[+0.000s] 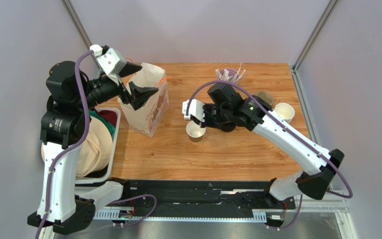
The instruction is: Pack the takeout coffee
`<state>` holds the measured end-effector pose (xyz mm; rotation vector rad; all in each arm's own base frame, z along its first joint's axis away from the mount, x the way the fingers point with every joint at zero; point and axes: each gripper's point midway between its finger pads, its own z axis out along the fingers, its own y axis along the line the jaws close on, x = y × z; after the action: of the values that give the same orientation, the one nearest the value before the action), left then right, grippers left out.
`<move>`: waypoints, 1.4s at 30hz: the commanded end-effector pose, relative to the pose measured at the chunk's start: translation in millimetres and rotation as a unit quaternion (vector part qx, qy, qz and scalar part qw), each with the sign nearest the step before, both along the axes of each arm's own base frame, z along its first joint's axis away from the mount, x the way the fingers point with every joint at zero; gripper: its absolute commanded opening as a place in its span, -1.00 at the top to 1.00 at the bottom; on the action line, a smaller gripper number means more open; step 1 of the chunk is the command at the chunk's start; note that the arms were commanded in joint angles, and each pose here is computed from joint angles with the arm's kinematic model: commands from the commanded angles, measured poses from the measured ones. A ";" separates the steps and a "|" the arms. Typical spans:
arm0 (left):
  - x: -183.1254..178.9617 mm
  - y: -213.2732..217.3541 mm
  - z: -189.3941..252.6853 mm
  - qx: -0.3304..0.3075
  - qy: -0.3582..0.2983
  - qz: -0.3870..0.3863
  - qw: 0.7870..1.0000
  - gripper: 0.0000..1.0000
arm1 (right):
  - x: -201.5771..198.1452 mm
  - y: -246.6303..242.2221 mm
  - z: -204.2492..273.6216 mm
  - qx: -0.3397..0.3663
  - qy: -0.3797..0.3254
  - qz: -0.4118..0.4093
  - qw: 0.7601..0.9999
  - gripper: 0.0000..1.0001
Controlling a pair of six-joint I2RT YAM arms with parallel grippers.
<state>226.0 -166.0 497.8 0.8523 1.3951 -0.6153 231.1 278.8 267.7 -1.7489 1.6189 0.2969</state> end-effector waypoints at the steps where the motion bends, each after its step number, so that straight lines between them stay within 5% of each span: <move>1: -14.4 21.4 -15.9 0.081 -0.038 0.029 0.996 -0.98 | -4.8 8.5 -20.9 -0.017 0.060 -0.005 0.998 1.00; 13: -17.7 67.7 -40.4 0.111 -0.021 0.153 0.982 -0.97 | -4.7 25.7 -77.1 -0.080 0.153 -0.006 0.985 1.00; 27: -18.2 72.2 -49.6 0.099 -0.001 0.163 0.982 -0.95 | 34.4 46.3 -119.0 -0.125 0.139 -0.047 0.981 1.00; 42: -21.5 65.6 -51.3 0.089 0.007 0.141 0.986 -0.95 | 30.3 40.2 -134.7 -0.139 0.143 -0.044 0.979 1.00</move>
<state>207.3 -97.3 444.7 0.7786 1.5743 -0.2510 259.3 312.9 127.7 -1.9273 2.0532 0.3009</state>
